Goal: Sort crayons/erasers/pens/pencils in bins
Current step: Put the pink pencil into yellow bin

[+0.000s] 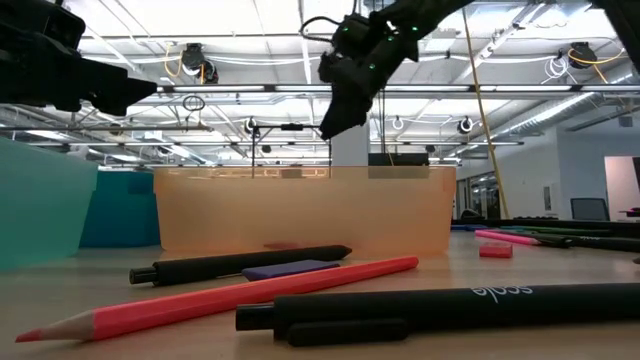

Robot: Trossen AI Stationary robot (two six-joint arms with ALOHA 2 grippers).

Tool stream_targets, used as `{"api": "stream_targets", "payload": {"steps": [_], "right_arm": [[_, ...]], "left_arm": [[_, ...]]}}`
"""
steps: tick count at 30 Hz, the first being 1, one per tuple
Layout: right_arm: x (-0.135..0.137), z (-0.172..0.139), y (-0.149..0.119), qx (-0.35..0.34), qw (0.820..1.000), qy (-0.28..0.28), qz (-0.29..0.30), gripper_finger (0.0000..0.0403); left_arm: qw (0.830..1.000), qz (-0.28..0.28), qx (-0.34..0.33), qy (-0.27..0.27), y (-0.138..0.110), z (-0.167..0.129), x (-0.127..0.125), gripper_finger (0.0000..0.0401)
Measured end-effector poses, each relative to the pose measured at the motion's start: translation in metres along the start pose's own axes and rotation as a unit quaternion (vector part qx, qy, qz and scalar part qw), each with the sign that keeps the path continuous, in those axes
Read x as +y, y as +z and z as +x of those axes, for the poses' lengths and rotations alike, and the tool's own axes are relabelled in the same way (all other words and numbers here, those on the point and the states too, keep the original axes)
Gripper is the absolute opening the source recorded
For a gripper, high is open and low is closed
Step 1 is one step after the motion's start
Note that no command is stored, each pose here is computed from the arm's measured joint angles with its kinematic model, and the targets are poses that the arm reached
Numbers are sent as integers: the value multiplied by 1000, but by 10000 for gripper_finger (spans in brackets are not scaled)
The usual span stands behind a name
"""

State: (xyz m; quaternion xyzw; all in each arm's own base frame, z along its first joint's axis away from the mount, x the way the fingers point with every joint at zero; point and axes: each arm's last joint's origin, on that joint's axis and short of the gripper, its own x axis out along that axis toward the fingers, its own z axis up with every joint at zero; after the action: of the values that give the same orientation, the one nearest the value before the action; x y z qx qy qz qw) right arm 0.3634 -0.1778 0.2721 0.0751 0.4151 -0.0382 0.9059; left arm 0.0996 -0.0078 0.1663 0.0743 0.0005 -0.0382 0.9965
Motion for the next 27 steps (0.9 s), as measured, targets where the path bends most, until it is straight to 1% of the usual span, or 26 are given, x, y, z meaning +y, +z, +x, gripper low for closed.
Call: {"api": "stream_targets", "payload": {"steps": [4, 6, 9, 11, 13, 14, 17, 19, 22, 25, 27], "right_arm": [[-6, 17, 2, 9, 996, -3, 86, 161], [-7, 28, 1, 13, 993, -3, 113, 165], [-3, 49, -4, 33, 992, 5, 121, 178], [3, 63, -9, 50, 992, 12, 114, 190], [9, 69, -10, 57, 993, 16, 105, 203], [12, 70, -9, 59, 993, 11, 101, 209], [21, 65, -6, 62, 993, -28, 95, 218], [26, 54, -9, 89, 991, -40, 93, 218], [31, 32, -16, 136, 987, -44, 75, 218], [37, 15, -30, 164, 983, -41, 70, 218], [41, 4, -45, 180, 979, -43, 88, 216]], "left_arm": [[1000, 0, 0, 0, 0, 0, 0, 274], [1000, 0, 0, 0, 0, 0, 0, 274], [1000, 0, 0, 0, 0, 0, 0, 273], [1000, 0, 0, 0, 0, 0, 0, 274], [1000, 5, -1, 4, 0, 0, 0, 273], [1000, 11, -1, 17, 1, 0, 1, 274], [998, 19, -15, 61, 4, 0, 4, 274], [996, 10, -48, 78, 11, -1, 6, 274], [991, -3, -107, 85, 22, -3, 7, 274], [983, -57, -155, 86, 30, -5, 9, 274], [976, -94, -173, 94, 33, -7, 10, 274]]}}
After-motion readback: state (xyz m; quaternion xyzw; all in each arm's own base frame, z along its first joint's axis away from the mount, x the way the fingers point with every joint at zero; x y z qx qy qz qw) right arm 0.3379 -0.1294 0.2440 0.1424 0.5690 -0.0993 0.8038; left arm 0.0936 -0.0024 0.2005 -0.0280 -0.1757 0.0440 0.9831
